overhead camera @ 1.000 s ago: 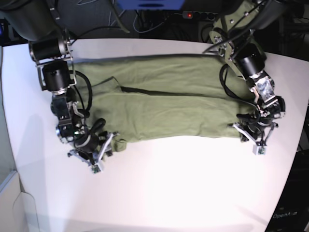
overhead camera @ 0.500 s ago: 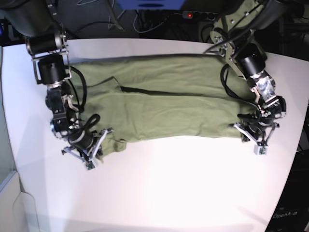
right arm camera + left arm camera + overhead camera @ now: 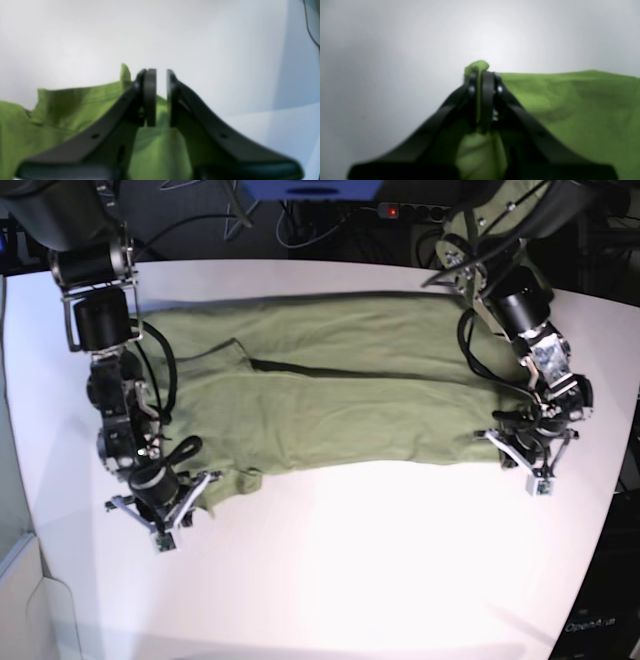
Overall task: Fold the T-shirt properly
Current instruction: 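Hold the hem corners with both grippers while adjusting the right grip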
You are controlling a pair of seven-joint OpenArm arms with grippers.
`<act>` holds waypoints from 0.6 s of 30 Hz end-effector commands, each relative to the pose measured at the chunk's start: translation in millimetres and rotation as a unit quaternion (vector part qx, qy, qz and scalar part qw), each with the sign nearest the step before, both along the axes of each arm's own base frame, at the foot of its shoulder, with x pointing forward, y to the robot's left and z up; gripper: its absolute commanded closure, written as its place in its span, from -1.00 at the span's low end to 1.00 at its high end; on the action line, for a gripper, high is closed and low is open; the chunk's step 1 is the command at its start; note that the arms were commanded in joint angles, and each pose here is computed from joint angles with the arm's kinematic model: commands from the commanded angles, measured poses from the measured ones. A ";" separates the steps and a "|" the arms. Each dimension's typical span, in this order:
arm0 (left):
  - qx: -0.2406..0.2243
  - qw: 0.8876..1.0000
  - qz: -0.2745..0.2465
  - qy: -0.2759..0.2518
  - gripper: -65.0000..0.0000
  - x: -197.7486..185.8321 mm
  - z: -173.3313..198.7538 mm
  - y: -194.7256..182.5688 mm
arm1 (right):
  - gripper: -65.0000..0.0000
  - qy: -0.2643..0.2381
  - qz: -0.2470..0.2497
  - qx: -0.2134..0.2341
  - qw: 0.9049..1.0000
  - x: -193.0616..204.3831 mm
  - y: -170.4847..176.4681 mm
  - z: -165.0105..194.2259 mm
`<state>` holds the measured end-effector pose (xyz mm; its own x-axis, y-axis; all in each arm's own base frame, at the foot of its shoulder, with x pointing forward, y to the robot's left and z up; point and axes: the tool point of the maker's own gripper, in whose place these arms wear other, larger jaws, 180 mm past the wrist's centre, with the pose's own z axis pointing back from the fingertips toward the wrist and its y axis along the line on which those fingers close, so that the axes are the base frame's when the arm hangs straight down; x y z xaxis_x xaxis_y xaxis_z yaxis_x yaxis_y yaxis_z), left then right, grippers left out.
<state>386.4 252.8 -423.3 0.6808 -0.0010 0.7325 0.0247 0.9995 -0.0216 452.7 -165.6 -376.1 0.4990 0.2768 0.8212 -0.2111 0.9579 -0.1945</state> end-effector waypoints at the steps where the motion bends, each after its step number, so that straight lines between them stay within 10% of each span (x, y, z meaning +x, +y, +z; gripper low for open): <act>1: 0.002 0.999 0.003 -0.035 0.95 15.5 19.8 4.9 | 0.59 -0.037 -0.004 0.006 0.999 14.8 -2.4 24.6; 18: -0.002 0.999 0.002 -0.035 0.95 15.9 19.1 1.6 | 0.54 -0.016 -0.048 0.032 0.998 12.4 -21.5 8.9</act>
